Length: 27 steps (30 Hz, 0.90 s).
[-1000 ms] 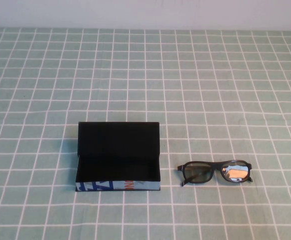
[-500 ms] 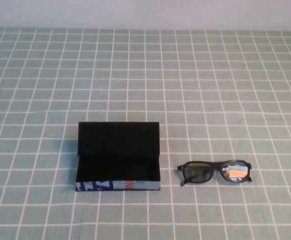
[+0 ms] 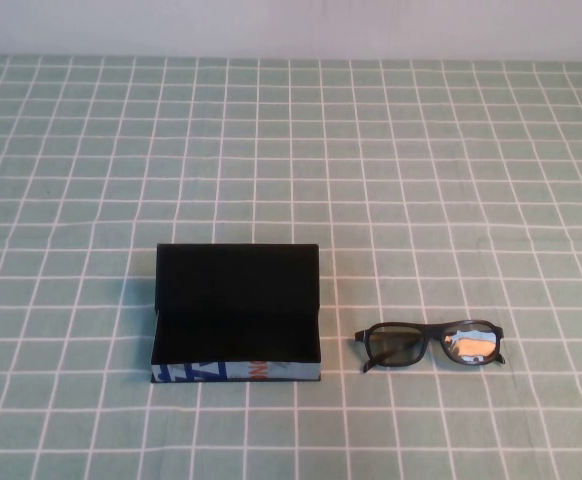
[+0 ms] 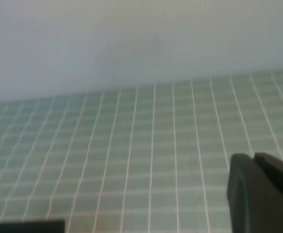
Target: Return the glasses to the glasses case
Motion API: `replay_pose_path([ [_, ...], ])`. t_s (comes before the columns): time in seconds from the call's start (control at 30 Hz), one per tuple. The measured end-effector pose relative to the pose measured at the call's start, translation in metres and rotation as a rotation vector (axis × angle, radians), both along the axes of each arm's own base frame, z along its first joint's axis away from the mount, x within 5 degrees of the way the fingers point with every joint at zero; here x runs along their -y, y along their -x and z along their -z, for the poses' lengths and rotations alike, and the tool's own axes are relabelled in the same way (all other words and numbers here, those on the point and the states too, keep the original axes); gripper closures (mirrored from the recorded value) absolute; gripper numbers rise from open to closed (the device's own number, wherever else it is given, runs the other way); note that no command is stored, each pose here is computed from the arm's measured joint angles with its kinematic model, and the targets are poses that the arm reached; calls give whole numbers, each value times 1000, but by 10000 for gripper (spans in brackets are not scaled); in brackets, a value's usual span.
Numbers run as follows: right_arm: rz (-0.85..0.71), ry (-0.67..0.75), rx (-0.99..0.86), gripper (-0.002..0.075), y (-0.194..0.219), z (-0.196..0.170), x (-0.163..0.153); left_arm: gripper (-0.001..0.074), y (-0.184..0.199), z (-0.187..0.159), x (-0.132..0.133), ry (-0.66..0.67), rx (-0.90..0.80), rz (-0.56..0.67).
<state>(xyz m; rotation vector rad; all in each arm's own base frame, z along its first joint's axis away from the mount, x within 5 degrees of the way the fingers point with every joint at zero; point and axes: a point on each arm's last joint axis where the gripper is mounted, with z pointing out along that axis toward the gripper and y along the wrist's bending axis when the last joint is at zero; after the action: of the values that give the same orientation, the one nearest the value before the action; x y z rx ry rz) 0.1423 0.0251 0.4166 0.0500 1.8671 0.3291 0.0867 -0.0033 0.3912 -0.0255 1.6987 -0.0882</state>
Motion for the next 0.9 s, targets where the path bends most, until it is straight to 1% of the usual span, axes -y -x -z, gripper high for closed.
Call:
replay_pose_path([
  [0.17,-51,-27,-246,738,-28,29,-10,736,-24,14,11,-27,-109,60],
  [0.27,-137,38,-352,738,-44,46,-17,736,-39,25,17,-41,-198,77],
  [0.3,-178,66,-384,738,-48,50,-19,736,-44,28,19,-41,-224,81],
  [0.4,-370,194,-455,738,-64,64,-29,736,-58,38,26,-37,-302,99],
  [0.5,-549,293,-508,738,-84,75,-39,736,-72,50,34,-78,-374,154],
  [0.63,-753,410,-537,738,-113,85,-56,736,-89,67,49,-149,-464,290],
  [0.77,-967,527,-570,737,-135,103,-79,736,-101,82,63,-152,-543,419],
  [0.9,-1089,672,-632,736,-152,128,-106,736,-106,90,71,-151,-573,500],
])
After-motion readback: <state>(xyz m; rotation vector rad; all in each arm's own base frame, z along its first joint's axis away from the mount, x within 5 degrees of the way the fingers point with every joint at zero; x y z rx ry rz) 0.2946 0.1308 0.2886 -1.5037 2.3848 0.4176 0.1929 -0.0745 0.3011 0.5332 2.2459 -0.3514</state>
